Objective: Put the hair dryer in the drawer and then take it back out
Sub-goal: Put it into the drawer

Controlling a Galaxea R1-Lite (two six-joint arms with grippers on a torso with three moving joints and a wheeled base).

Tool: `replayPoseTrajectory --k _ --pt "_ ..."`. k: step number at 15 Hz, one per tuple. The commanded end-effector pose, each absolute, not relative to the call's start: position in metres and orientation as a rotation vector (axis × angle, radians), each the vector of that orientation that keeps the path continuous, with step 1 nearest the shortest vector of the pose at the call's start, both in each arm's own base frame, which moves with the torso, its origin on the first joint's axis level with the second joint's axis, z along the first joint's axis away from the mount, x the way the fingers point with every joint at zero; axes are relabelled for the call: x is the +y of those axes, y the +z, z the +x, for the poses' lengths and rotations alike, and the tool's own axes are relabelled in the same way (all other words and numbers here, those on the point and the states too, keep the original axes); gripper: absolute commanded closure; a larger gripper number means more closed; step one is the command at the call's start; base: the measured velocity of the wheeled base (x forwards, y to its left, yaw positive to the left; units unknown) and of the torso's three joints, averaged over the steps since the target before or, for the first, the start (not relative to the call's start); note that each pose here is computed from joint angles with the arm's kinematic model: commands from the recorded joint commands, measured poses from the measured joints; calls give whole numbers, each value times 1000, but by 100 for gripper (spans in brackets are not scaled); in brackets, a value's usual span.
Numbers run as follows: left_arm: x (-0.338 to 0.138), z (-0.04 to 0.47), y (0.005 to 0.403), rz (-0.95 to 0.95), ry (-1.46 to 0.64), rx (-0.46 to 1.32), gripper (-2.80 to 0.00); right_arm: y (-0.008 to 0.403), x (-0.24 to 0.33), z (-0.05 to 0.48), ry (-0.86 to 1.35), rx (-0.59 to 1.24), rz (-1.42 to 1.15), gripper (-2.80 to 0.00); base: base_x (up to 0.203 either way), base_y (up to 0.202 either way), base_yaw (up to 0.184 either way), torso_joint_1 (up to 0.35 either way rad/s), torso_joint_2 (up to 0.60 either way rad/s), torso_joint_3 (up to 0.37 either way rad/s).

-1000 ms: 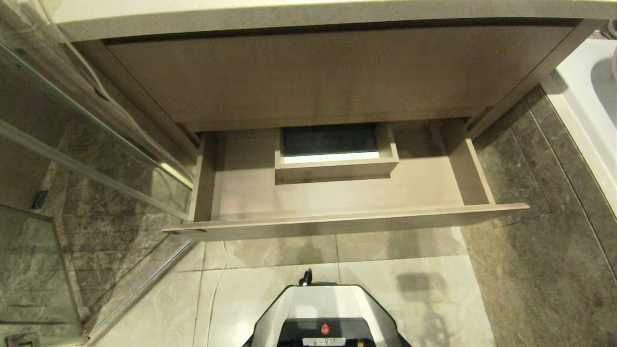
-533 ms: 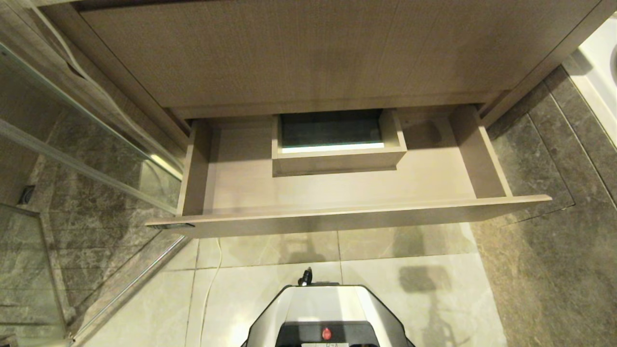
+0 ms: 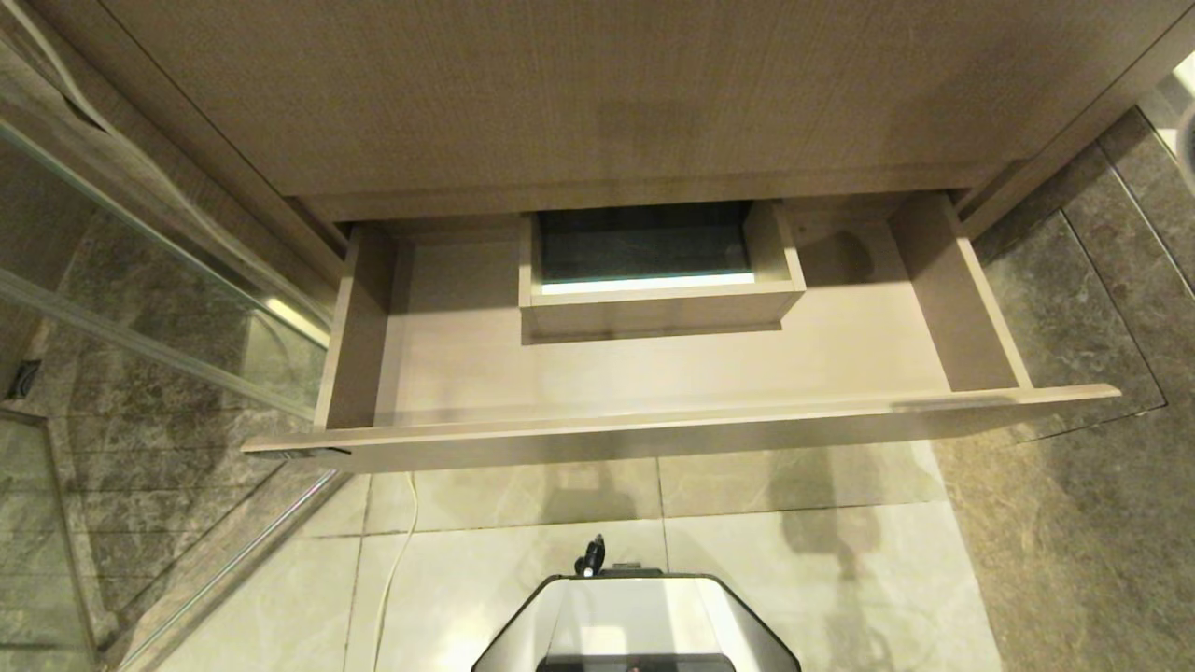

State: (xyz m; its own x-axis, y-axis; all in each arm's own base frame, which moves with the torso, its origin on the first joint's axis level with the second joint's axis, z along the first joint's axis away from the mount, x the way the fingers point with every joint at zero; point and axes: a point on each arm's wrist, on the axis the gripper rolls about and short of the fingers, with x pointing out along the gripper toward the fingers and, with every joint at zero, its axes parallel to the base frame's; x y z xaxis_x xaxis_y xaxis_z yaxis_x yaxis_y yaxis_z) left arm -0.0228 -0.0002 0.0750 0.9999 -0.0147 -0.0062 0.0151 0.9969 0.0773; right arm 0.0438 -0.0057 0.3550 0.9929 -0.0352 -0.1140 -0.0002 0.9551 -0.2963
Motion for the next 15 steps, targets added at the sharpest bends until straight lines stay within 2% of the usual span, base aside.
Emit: replayPoseTrajectory --k 1,9,15 --pt "0 -23 75 78 -16 7 0 352 -6 45 -14 132 -299 0 0 0 0 -80 437 354" --pt "0 -23 74 78 -16 9 0 340 -9 58 0 196 -285 0 0 0 0 -36 378 348" --pt "0 -23 75 78 -15 7 0 341 -15 87 5 207 -284 0 0 0 0 -45 344 308"
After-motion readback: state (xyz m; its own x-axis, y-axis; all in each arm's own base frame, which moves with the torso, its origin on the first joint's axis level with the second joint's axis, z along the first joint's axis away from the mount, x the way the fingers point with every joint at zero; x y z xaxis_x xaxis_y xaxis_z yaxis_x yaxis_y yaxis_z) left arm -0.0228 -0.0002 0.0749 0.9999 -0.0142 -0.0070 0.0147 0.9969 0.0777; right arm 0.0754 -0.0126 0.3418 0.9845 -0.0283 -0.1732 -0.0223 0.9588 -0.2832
